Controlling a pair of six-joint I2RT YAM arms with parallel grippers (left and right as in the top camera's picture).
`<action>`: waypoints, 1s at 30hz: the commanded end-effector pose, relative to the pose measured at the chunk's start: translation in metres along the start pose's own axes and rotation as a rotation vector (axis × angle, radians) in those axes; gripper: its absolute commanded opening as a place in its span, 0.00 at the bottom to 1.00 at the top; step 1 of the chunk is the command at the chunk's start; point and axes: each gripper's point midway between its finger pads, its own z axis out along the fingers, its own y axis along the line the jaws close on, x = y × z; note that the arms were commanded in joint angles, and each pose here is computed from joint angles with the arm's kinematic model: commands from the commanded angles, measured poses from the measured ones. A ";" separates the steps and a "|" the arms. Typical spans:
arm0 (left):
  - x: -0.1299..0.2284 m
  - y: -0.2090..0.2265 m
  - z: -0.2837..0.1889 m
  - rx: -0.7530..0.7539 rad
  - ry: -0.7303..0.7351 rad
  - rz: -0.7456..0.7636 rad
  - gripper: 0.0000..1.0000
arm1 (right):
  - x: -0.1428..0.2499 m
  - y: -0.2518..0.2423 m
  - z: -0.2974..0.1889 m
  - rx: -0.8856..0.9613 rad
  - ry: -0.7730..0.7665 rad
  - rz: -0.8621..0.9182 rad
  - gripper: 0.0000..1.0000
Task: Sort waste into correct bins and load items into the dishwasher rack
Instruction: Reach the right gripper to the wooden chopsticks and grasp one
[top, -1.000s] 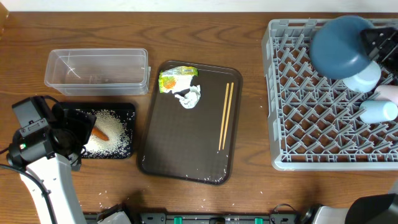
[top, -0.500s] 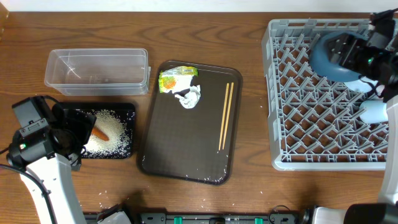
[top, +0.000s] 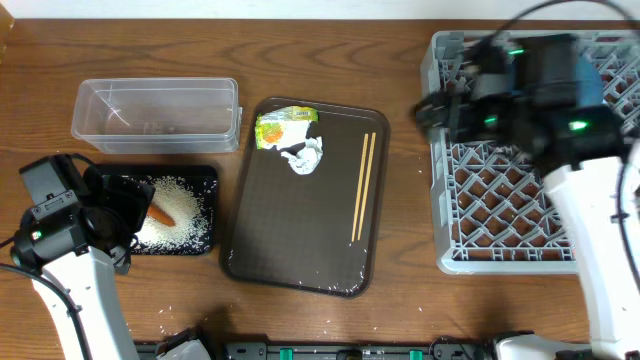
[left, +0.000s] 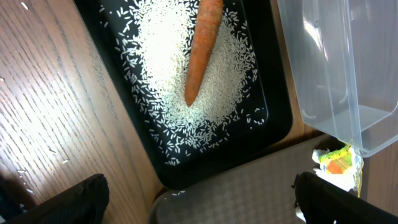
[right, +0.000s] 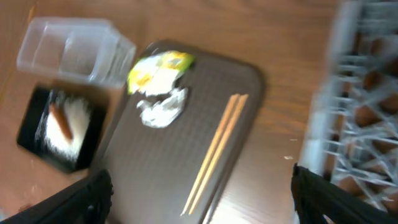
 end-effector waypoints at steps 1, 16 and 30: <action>-0.006 -0.001 -0.005 -0.002 -0.024 -0.011 0.97 | 0.013 0.024 0.015 0.075 0.028 -0.055 0.94; -0.006 -0.001 -0.005 -0.002 -0.024 -0.011 0.98 | 0.113 0.029 0.162 0.322 0.382 0.101 0.78; -0.006 -0.001 -0.005 -0.002 -0.024 -0.011 0.97 | 0.147 0.003 0.220 0.396 0.466 0.177 0.54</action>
